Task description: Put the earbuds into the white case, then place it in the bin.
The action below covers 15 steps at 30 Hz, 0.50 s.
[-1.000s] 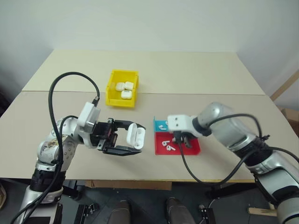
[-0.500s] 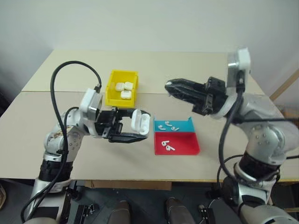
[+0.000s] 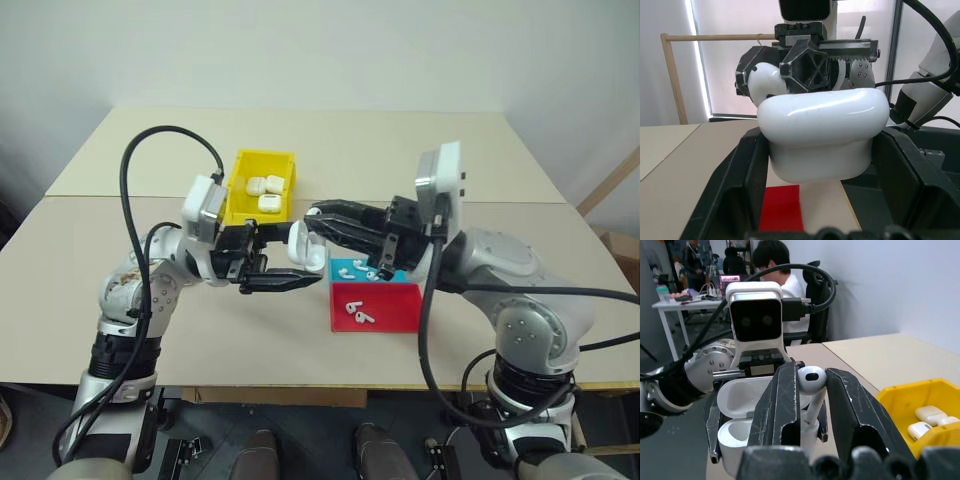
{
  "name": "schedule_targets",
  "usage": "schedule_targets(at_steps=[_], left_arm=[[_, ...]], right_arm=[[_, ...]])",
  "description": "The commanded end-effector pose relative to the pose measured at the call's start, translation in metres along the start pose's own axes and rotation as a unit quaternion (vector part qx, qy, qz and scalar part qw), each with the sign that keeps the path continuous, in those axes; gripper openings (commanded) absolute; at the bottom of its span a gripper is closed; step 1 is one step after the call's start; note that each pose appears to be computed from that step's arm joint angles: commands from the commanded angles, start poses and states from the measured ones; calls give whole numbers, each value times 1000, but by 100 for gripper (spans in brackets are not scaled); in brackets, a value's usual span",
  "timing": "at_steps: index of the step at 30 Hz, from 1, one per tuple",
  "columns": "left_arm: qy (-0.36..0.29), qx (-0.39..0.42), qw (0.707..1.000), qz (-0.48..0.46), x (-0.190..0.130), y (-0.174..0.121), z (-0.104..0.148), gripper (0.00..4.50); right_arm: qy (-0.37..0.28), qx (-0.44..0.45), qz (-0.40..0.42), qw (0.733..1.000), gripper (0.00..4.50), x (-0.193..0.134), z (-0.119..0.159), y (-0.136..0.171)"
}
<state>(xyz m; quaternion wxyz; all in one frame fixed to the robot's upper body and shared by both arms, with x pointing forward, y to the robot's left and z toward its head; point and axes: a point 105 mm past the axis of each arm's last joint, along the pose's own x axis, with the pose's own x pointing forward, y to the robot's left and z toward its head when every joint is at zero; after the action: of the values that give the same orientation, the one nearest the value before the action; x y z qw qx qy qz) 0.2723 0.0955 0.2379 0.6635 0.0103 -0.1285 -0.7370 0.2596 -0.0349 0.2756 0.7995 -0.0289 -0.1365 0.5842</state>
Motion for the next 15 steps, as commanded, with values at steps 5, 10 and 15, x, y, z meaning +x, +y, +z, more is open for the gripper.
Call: schedule_targets(at_steps=[5, 10, 15], left_arm=[[-2, 23, 1000, -10, -1, 1, 11, 279], [1, 24, 1000, -11, -3, 1, 10, 279], [1, 25, 1000, -10, -4, 1, 10, 279]], right_arm=[[4, -15, -1, 1000, 64, 1, -5, 4], [8, -21, 3, 1000, 99, 0, -7, 5], [8, -26, 3, 1000, 250, 0, -6, 6]])
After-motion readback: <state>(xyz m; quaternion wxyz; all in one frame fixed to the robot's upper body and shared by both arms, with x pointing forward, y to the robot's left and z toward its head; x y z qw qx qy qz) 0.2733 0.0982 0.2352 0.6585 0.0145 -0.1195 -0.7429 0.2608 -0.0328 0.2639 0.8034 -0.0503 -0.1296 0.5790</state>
